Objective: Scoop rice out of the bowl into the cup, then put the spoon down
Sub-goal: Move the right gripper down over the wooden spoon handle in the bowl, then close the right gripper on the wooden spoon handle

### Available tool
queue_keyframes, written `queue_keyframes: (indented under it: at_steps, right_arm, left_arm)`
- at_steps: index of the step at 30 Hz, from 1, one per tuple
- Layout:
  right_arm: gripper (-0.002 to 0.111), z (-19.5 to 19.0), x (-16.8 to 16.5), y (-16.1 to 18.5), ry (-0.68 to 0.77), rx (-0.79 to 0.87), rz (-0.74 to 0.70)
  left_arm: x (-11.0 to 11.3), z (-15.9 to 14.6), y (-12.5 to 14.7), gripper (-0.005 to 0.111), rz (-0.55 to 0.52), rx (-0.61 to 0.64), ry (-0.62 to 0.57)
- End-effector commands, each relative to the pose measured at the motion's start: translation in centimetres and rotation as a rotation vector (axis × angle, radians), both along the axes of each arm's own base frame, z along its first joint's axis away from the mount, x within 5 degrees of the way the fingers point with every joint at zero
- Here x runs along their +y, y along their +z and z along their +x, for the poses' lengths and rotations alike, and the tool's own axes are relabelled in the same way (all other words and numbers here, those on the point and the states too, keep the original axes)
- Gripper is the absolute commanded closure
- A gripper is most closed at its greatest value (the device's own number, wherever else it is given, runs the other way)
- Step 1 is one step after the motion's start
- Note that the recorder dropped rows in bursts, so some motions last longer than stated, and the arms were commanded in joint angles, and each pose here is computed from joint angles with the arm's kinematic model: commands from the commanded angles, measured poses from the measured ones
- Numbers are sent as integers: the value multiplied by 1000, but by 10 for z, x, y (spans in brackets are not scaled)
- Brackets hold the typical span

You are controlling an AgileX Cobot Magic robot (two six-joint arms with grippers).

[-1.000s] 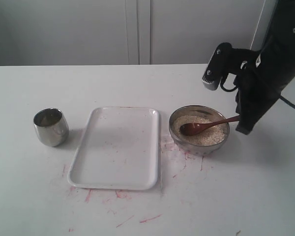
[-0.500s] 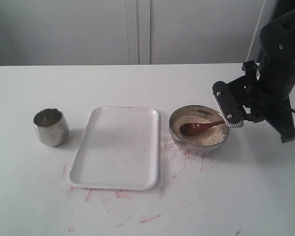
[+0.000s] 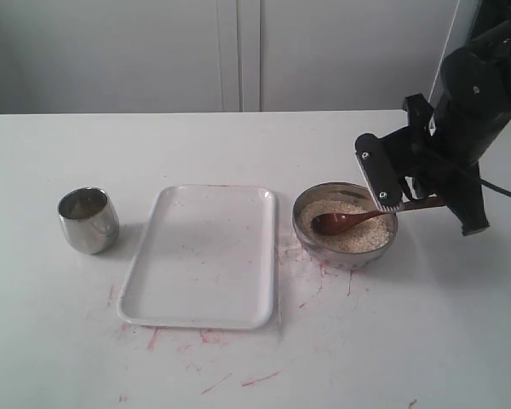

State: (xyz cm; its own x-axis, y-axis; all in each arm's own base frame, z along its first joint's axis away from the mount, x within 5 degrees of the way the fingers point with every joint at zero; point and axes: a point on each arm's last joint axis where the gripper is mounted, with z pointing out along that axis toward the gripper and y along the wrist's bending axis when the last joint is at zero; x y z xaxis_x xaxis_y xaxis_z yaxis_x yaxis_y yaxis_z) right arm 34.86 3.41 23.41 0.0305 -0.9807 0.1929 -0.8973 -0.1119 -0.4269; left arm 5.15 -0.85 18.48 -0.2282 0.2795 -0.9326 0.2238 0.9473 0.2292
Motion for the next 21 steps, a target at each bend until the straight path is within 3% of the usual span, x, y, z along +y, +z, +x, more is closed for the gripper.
queue_keyframes:
  at_steps: [1, 2, 4, 21]
  right_arm:
    - [77, 0, -2, 0, -12, -7, 9]
    - [67, 0, -2, 0, -12, -7, 9]
    - [63, 1, -2, -2, 11, 3, -3]
    - [63, 10, 0, -22, 34, 23, -11]
  left_arm:
    - [0, -1, -6, 92, 1, 40, 0]
    - [0, -1, -6, 92, 1, 40, 0]
    - [0, -1, -6, 92, 1, 40, 0]
    - [0, -1, -6, 92, 1, 40, 0]
